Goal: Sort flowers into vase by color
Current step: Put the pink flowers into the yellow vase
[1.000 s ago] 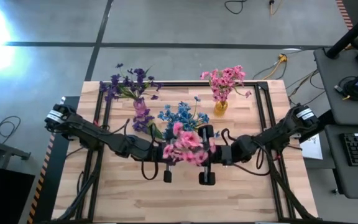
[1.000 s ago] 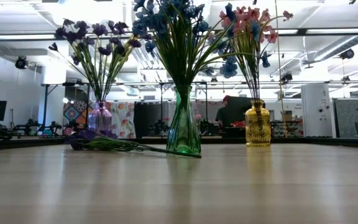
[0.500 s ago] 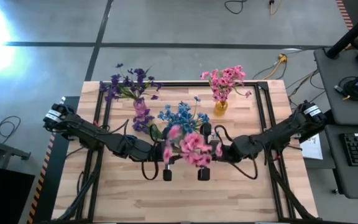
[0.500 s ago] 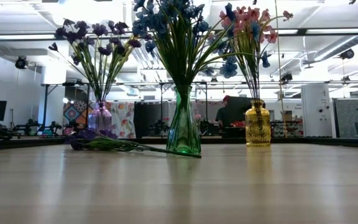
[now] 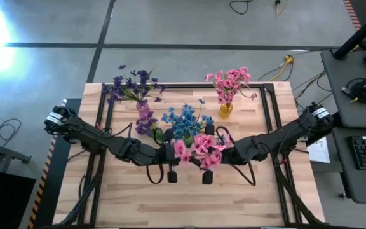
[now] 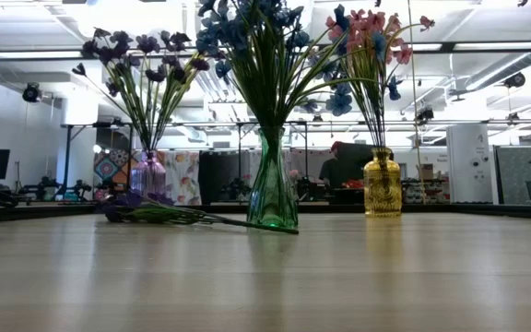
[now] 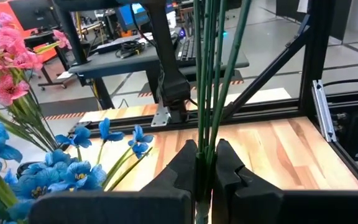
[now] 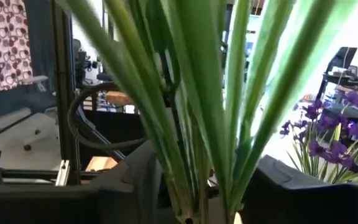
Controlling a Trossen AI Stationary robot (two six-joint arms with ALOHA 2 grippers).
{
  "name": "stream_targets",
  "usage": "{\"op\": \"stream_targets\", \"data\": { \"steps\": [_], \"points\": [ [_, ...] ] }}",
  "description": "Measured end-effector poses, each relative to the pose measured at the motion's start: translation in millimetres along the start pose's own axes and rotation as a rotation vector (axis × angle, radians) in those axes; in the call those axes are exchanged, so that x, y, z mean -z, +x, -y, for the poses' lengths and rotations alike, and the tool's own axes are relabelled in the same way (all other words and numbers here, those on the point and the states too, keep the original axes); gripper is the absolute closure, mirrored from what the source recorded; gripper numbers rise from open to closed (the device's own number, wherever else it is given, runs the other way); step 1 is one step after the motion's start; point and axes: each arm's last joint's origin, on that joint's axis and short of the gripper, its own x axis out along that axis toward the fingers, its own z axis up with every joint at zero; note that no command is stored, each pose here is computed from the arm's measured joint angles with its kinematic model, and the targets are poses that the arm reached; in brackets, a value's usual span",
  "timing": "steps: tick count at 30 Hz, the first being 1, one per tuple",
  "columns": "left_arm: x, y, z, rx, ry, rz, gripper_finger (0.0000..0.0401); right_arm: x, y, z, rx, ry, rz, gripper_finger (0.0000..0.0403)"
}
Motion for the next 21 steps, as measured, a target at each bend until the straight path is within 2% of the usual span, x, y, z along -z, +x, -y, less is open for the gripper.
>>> {"op": "stream_targets", "data": {
  "steps": [10, 16, 21],
  "points": [
    [0, 0, -1, -0.031, -0.015, -0.001, 0.0397, 0, -1, -1, -0.002, 0.006, 0.0, 0.0386],
    [-4, -6, 5, 0.029, -0.016, 0.011, 0.0339, -1, -4, -1, -0.011, 0.039, -0.024, 0.039],
    [-14, -23, 8, 0.068, -0.013, 0.023, 0.0269, -26, -17, 9, -0.013, 0.086, -0.037, 0.039]
  ]
}}
